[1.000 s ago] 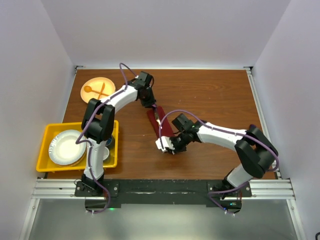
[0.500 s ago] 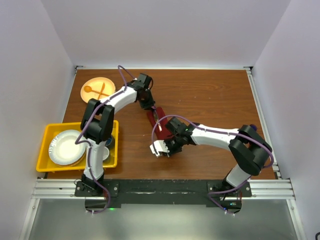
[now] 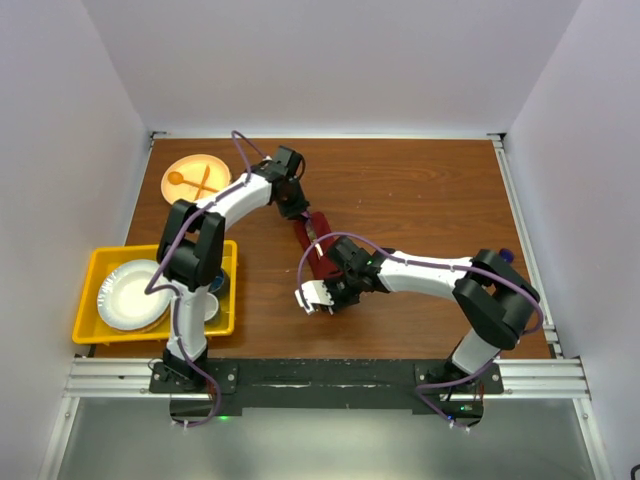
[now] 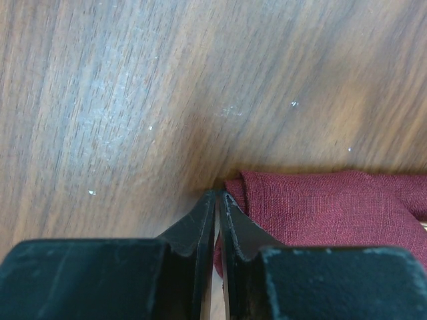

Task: Fold the napkin into a case and place the utensils inside
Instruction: Insert the knife into the folded napkin.

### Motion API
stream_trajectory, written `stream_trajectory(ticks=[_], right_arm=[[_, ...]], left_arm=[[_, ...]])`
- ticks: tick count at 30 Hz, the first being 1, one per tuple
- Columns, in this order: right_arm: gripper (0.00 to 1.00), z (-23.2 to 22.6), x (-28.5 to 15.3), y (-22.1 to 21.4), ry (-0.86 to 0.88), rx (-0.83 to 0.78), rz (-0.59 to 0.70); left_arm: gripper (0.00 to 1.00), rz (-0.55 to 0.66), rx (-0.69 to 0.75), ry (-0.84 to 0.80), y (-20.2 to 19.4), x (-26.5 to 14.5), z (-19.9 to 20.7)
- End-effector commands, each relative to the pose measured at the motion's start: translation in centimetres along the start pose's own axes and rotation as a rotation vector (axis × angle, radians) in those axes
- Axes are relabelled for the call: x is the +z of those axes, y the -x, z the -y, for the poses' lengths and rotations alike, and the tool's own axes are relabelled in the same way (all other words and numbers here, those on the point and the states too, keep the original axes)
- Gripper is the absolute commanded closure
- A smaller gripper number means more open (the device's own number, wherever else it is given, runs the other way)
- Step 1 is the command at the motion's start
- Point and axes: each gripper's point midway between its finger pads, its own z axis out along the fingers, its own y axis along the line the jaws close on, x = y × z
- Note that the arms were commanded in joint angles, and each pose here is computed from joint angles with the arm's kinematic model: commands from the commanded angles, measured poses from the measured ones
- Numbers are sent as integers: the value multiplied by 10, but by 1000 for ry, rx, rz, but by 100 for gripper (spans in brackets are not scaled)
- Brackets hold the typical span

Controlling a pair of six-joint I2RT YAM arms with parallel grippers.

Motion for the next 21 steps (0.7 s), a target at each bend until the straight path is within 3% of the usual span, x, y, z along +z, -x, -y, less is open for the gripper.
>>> stream_trajectory(ticks=[1,12,21], right_arm=[[89,18,-2,8,-63,-16,8],[89,22,-1,9,-72,-17,12],[90,22,0,9,-68,-11,9]], left_arm=[[100,0,1,-37,-6,-23,14],[100,-20,-6,-19,-21,-21,9],[100,164,54,-40,21,-44,25]])
